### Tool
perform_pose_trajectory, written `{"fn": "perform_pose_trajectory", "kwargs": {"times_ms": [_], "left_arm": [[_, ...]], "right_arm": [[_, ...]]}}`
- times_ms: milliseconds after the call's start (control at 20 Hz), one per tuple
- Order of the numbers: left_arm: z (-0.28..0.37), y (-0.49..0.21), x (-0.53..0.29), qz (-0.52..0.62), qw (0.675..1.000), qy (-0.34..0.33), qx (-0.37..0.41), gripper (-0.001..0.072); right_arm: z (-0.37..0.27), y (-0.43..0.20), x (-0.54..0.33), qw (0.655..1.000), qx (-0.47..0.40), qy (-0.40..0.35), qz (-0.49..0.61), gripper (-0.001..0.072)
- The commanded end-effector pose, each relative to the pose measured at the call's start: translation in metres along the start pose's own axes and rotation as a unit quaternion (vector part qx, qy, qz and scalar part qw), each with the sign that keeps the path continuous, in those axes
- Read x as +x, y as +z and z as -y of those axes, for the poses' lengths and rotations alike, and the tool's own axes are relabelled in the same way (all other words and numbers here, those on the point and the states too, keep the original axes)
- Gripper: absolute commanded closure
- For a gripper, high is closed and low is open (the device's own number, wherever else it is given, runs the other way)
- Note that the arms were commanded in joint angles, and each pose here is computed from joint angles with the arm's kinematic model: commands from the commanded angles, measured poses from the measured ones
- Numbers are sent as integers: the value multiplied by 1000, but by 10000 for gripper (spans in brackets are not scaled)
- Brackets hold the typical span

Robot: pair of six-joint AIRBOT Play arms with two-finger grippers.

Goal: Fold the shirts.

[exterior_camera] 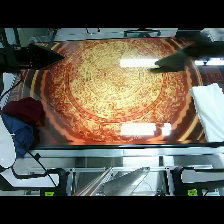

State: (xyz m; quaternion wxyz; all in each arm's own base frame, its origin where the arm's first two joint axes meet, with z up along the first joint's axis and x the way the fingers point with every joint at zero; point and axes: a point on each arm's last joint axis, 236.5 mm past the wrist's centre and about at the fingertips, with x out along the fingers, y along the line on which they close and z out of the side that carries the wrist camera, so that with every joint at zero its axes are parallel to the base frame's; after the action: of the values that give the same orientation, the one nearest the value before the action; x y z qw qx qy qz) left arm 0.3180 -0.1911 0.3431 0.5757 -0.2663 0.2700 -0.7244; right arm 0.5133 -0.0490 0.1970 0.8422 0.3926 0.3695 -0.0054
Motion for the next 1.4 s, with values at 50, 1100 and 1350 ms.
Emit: {"fn": "perform_pose_trajectory", "kwargs": {"times_ms": [50, 1100, 1350], "left_arm": [[3, -6, 13, -16, 1000, -14, 0, 687], [11, -16, 42, -45, 998, -45, 0, 688], [11, -16, 42, -45, 998, -45, 0, 688]], "right_arm": [[143, 6, -135, 962, 62, -260, 54, 691], [277, -126, -156, 930, 257, -256, -60, 14], [161, -70, -147, 979, 180, -94, -15, 685]]}}
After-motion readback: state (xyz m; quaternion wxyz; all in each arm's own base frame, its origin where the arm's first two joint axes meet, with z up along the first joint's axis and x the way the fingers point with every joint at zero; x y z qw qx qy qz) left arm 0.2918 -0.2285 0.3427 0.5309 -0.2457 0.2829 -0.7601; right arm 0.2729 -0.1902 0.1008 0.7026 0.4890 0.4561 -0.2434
